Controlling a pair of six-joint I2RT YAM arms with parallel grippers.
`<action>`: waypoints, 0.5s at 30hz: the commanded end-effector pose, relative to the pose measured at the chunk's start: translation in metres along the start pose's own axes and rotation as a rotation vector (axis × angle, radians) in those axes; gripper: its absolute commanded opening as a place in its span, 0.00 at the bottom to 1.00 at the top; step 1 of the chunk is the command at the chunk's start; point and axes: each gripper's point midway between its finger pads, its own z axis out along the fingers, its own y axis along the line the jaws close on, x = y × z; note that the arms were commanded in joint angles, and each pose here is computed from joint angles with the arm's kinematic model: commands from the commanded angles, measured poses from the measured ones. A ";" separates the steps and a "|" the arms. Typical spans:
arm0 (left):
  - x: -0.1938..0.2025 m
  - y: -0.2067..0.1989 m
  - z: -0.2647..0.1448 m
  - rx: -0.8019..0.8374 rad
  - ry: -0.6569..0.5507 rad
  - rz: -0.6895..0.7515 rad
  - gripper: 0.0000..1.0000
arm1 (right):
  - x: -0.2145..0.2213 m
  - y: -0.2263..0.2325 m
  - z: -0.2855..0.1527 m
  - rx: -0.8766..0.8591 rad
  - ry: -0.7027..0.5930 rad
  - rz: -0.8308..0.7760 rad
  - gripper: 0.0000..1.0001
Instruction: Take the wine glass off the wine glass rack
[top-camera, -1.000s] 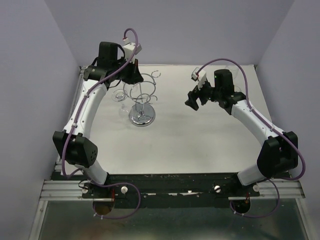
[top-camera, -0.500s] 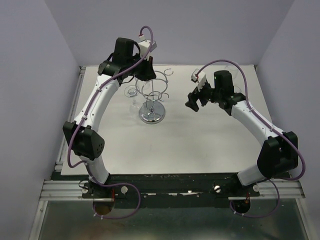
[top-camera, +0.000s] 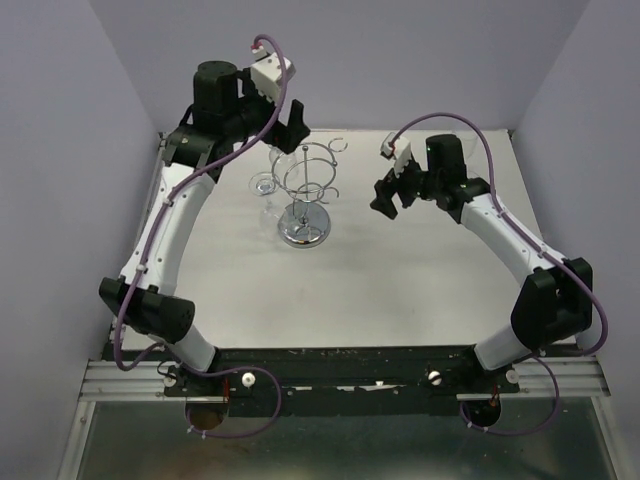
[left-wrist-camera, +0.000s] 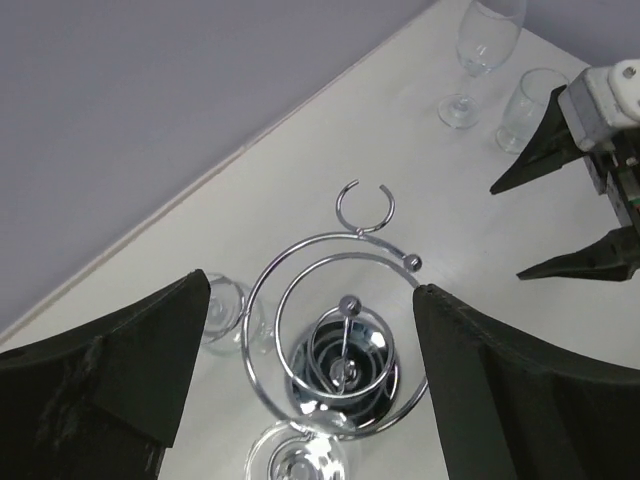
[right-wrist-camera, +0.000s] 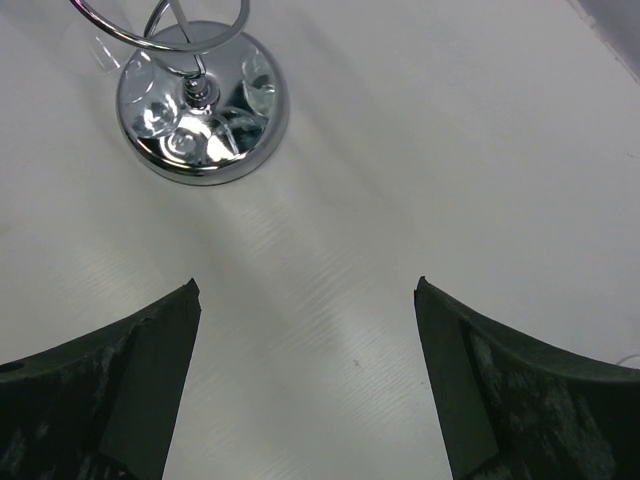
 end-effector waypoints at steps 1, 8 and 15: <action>0.001 0.045 -0.063 -0.171 -0.028 0.060 0.99 | -0.005 -0.001 -0.004 0.001 0.040 0.002 0.95; 0.062 0.081 -0.127 -0.206 -0.012 0.072 0.98 | 0.002 0.005 -0.015 0.001 0.072 -0.010 0.95; 0.139 0.075 -0.142 -0.153 0.068 0.140 0.95 | 0.001 0.010 -0.011 -0.014 0.046 0.044 0.95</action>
